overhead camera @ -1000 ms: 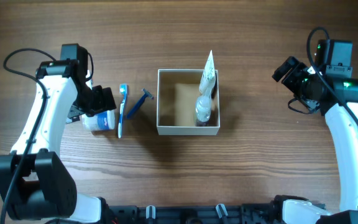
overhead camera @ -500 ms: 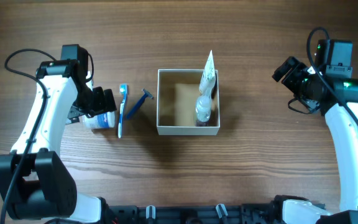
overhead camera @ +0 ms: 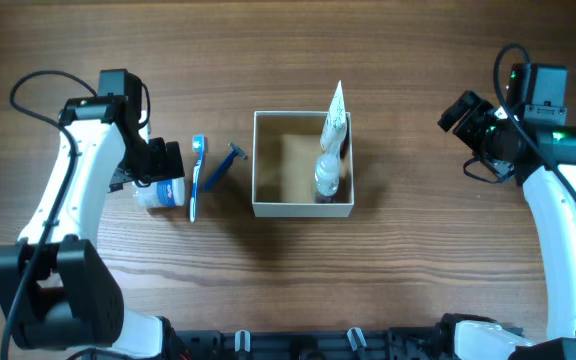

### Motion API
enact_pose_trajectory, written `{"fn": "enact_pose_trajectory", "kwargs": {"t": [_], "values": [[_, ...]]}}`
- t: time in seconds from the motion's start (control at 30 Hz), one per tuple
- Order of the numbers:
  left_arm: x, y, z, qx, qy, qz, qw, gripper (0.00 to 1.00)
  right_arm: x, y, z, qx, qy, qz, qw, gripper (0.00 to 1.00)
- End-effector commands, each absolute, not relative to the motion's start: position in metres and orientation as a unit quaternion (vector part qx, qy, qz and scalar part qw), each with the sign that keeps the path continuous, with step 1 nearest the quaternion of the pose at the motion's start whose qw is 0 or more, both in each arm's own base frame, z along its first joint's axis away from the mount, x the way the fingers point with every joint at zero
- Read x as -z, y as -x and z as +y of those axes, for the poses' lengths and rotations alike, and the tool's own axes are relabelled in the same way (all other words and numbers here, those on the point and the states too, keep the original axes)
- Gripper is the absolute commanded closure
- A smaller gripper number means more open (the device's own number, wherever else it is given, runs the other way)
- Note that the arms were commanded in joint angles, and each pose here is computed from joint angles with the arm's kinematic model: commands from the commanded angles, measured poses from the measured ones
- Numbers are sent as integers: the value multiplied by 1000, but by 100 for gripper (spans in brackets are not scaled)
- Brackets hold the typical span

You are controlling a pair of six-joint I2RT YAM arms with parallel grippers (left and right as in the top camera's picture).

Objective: Pack container
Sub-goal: 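Grasp the cotton-swab tub with the left gripper, then carry the swab tub with the left gripper into the box, release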

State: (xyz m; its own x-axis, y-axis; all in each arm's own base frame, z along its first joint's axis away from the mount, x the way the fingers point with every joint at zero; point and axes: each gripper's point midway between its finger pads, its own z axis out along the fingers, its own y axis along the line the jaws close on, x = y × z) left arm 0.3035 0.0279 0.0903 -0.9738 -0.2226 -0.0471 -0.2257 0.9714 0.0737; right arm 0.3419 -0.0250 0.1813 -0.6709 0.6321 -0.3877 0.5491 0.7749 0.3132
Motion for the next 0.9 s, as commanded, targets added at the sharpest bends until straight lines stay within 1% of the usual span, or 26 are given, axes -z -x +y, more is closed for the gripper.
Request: {"fn": "enact_pose_trajectory", "kwargs": {"t": [0.0,0.2,0.4,0.5,0.57,0.67,0.87], "values": [[-76,-308,25,-34,92,995,2,0,-183,-345,-25,-88,-320,911,245,0],[-56,-308,25,-36,92,995,-25,0,-183,-345,-25,-88,-320,911,245,0],[-46,-309,25,-36,91,995,-34,1,-183,-345,-25,-88,-320,911,245,0],[-46,-310,25,-34,91,995,-33,6,-183,-345,-25,-88,-320,911,245,0],[-46,-310,24,-32,91,995,-32,12,-183,-345,-25,-88,-320,911,245,0],[-46,-313,21,-22,92,995,-27,15,-183,-345,-25,-88,-320,911,245,0],[-46,-319,14,-1,93,996,-16,28,-183,-345,-25,-88,-320,911,245,0]]}}
